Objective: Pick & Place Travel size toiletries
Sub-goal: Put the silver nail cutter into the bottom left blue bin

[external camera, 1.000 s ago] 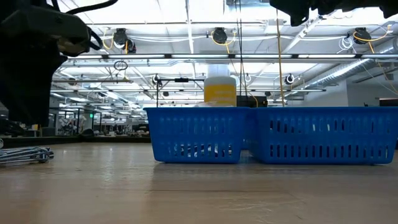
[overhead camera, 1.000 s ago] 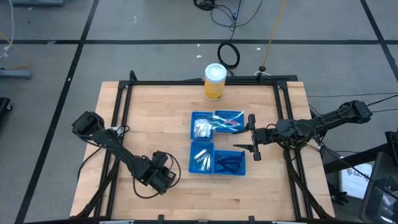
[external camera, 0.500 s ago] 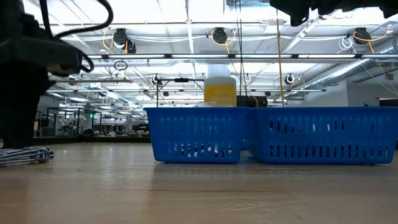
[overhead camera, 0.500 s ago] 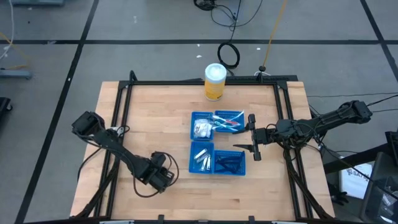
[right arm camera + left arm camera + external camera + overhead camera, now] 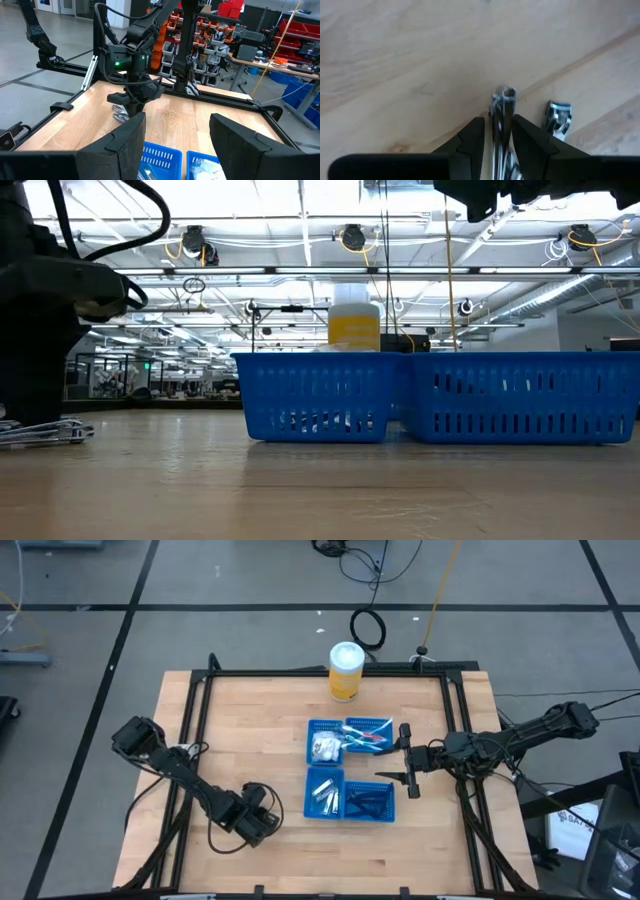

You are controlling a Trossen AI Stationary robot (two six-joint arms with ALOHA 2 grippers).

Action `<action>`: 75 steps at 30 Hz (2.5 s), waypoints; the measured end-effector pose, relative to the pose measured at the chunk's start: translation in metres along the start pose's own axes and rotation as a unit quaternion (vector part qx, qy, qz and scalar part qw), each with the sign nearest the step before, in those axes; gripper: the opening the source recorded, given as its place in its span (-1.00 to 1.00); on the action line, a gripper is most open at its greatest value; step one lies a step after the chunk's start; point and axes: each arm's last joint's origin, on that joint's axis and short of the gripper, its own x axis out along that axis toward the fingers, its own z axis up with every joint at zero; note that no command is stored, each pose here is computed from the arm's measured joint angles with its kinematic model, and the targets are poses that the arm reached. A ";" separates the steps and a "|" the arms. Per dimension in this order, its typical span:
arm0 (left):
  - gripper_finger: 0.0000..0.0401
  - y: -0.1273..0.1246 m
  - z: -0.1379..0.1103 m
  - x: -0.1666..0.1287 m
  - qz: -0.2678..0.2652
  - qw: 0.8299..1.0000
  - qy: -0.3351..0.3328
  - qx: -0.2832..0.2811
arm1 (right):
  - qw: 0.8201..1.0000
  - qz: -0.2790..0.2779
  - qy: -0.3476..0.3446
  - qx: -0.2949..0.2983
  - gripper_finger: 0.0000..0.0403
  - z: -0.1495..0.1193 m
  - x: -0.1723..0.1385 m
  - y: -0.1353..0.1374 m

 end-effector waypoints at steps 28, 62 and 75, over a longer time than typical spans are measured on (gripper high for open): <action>-0.90 -0.009 0.034 -0.022 -0.051 0.979 -0.199 0.023 | 1.000 0.000 0.000 0.000 0.03 0.000 0.000 0.000; -0.96 -0.093 0.102 -0.051 -0.274 0.896 -0.338 0.089 | 1.000 0.000 0.000 0.000 0.03 0.000 0.000 0.000; -0.94 -0.097 0.105 -0.031 -0.274 0.909 -0.302 0.088 | 1.000 0.000 0.000 0.000 0.03 0.000 0.000 0.000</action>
